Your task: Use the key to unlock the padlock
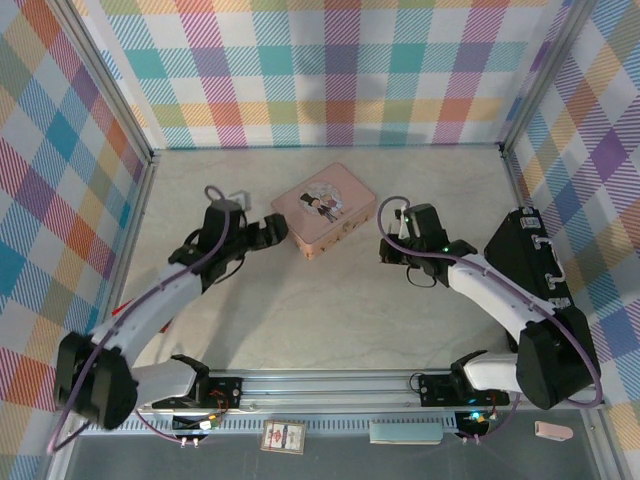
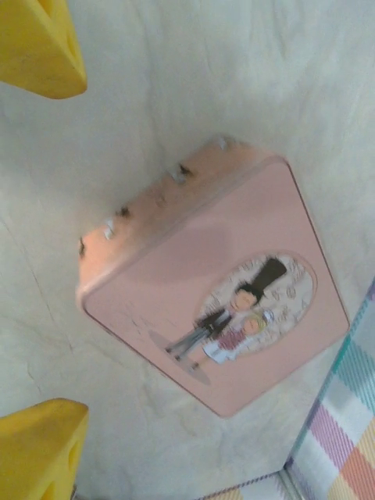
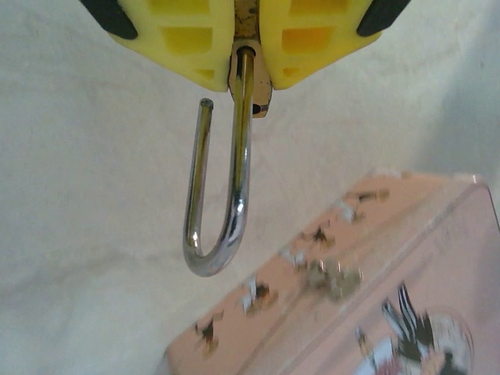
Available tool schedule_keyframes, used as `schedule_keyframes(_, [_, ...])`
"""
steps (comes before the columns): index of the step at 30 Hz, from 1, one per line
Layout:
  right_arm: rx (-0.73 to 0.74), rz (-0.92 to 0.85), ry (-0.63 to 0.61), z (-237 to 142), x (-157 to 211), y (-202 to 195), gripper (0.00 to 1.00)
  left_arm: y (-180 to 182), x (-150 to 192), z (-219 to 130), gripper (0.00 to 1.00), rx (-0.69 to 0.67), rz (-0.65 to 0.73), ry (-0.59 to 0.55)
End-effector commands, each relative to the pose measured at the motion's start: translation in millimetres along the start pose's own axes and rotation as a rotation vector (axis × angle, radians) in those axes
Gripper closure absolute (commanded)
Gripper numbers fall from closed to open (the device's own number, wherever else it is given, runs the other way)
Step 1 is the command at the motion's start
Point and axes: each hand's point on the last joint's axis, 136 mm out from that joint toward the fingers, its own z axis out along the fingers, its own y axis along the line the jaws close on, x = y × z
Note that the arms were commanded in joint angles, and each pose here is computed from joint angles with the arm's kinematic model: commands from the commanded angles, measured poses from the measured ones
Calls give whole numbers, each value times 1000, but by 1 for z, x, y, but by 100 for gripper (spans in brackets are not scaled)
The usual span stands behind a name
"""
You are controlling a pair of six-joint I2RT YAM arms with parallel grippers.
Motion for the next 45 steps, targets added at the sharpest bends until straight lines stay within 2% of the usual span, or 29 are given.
schedule_keyframes(1, [-47,-56,104,-6,31,1,100,39,26,-20,1,-119,35,-13])
schedule_keyframes(7, [-125,-44,190,-1,57,7,100,63,42,-55,0,-153,35,-86])
schedule_keyframes(20, [-180,-19,326,25,98,20,100,73,50,-84,0,-116,1,-200])
schedule_keyframes(30, [-186,-46,415,42,124,33,100,78,52,-84,0,-136,-12,-206])
schedule_keyframes(45, [-90,-56,478,34,145,11,100,78,52,-78,0,-134,-23,-207])
